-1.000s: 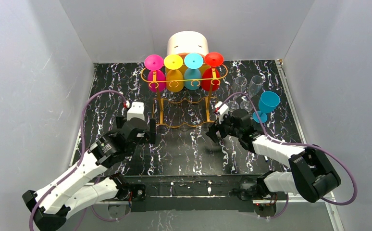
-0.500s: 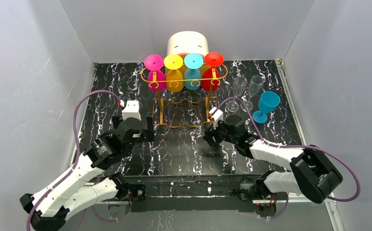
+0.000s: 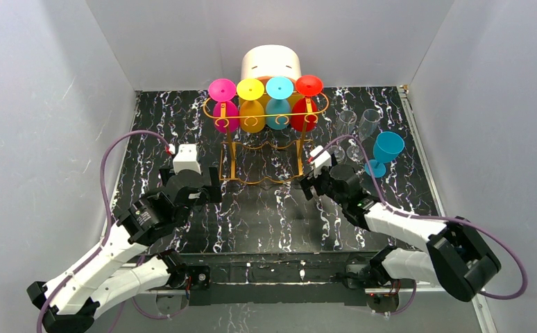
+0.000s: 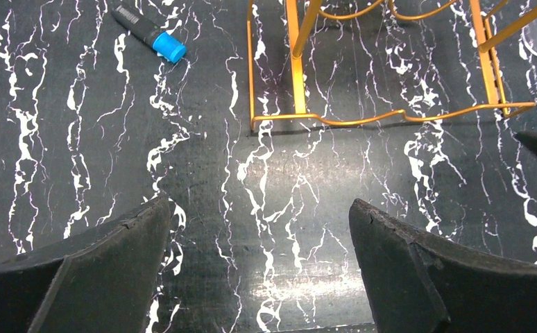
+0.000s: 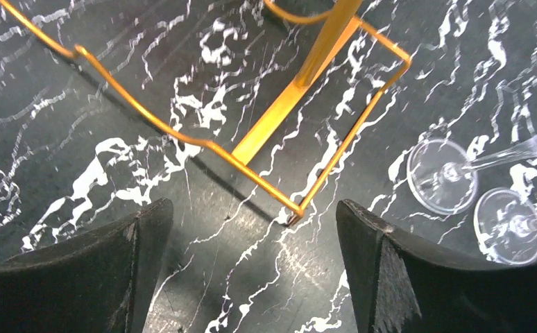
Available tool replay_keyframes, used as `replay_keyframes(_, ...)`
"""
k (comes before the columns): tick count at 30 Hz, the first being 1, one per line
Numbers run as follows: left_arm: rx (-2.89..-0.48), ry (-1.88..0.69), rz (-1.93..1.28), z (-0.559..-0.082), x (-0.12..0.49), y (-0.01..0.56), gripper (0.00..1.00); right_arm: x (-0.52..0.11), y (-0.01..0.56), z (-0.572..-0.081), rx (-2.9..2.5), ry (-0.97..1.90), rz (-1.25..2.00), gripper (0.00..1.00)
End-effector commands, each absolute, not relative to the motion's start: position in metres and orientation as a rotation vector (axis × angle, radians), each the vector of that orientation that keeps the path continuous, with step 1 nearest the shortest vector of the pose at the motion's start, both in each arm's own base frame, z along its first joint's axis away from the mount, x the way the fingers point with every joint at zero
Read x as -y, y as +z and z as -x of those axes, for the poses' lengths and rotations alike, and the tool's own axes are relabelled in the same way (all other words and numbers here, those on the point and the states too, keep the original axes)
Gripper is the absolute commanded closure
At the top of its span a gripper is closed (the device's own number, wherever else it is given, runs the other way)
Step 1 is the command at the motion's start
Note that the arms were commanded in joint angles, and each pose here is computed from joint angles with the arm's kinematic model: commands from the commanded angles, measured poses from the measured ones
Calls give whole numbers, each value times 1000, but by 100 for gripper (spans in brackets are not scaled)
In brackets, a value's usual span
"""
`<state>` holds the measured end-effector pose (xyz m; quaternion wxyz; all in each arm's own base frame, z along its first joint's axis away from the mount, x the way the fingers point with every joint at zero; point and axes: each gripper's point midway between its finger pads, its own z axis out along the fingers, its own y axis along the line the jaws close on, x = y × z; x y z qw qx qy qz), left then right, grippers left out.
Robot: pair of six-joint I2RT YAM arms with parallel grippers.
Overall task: Take the wine glass off the wine glass rack
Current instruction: Move the wine rack to the center of the board.
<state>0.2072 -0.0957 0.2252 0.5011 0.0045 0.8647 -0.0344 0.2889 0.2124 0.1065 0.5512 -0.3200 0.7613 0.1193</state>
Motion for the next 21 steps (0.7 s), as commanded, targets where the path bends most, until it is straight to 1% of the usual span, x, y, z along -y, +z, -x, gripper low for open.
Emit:
replay_keyframes(1,-2040,-97,38,-212,94,245,2,-218,97,-297,-1790,279,799,4)
replay_keyframes(3,-2041,-99,43,-212,94,245,2,-219,89,-298,-1810,272,847,2)
replay_keyframes(7,-2043,-115,34,-213,98,244,2,-225,77,-292,-1838,337,931,1)
replay_keyframes(13,-2044,-110,47,-214,98,244,2,-234,63,-276,-1892,425,1046,5)
replay_keyframes(17,-2066,-79,133,-217,96,236,2,-240,59,-272,-1997,473,980,9)
replay_keyframes(21,-2148,-34,195,-219,102,213,2,-250,63,-270,-2021,494,840,12)
